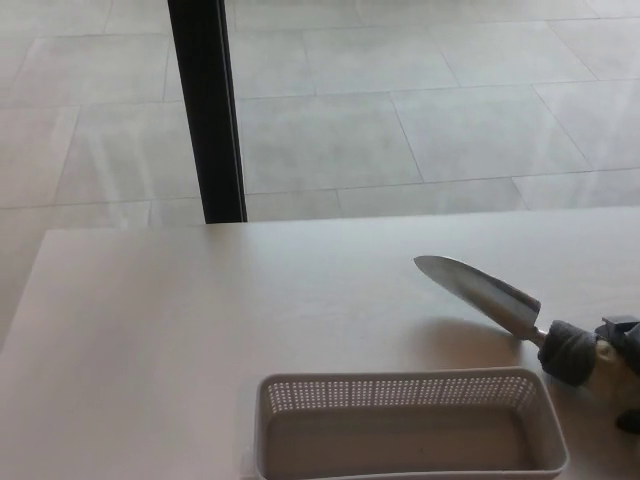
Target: A garden tool is kept on the righthand side and a container is kept on the lefthand side on a desk infront of the robot. the robot uses its right hand to pick up the garden tool and makes a scooping motion inside the container
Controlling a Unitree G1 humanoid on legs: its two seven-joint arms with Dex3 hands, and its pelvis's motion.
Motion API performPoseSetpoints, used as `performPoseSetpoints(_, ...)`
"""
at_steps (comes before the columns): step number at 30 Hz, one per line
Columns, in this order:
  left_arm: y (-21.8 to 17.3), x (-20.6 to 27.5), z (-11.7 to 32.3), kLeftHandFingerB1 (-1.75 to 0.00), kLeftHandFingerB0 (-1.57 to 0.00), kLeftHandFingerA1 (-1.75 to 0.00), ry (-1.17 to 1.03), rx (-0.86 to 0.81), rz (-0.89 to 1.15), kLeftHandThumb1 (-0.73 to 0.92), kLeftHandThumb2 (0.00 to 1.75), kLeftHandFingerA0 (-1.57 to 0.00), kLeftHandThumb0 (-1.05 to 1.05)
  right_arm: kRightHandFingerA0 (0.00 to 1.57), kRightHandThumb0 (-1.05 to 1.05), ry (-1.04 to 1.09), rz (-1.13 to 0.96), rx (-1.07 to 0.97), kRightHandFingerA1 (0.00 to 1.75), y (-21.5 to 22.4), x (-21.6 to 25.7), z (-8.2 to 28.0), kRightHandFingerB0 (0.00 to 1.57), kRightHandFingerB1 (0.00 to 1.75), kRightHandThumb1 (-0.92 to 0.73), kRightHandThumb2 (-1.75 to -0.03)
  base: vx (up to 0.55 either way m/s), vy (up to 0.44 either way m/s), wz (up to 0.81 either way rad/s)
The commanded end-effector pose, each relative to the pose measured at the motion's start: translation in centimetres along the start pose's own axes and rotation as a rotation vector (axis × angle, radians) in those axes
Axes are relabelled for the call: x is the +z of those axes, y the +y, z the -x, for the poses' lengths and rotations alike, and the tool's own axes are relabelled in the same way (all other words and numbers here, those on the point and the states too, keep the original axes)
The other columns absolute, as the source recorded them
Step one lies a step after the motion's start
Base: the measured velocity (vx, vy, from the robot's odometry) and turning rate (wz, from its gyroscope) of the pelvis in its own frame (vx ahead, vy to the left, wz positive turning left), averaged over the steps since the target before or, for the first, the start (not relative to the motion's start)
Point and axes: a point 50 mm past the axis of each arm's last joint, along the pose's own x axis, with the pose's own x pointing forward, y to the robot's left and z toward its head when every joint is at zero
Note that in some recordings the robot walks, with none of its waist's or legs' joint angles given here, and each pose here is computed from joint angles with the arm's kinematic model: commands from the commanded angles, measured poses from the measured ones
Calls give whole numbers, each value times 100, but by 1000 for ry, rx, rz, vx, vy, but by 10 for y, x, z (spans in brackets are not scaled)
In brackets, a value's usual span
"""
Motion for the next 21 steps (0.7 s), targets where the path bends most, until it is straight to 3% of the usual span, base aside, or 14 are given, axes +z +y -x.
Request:
performPoseSetpoints(1, 4, 0, 0, -54, -47, -71, 28, 14, 33, 66, 60, -65, -38, 63, -63, 117, 136, 149, 82, 47, 2, 5, 23, 32, -64, -60, 0, 0, 0)
performPoseSetpoints(3, 4, -3, 0, -53, -45, -70, 27, 4, 20, 66, 60, -63, -40, 84, -36, 66, 52, 87, 140, 50, 10, 6, 37, 37, -70, -64, 0, 0, 0)
performPoseSetpoints(5, 5, -2, 1, -53, -44, -70, 10, -10, -11, 67, 60, -62, -43, 84, -31, 23, 31, 62, 133, 50, 14, 7, 62, 42, -74, -64, 0, 0, 0)
performPoseSetpoints(6, 5, -1, 1, -53, -44, -70, 7, -11, -11, 67, 60, -62, -43, 84, -31, 14, 26, 54, 133, 50, 15, 7, 62, 42, -74, -64, 0, 0, 0)
performPoseSetpoints(9, 4, 3, 0, -53, -42, -73, 18, 0, 16, 67, 60, -67, -41, 74, -34, -47, 17, -9, 144, 51, 21, 8, 83, 50, -67, -64, 0, 0, 0)
performPoseSetpoints(15, 4, 6, 0, -53, -43, -69, 7, -2, 33, 68, 60, -61, -40, 80, -33, -110, -9, -74, 157, 57, 25, 12, 90, 66, -64, -64, 0, 0, 0)
performPoseSetpoints(21, 5, 7, 0, -53, -47, -69, -2, -5, 20, 70, 60, -62, -39, 85, -27, -148, -64, -128, 150, 64, 22, 17, 85, 79, -69, -70, 0, 0, 0)
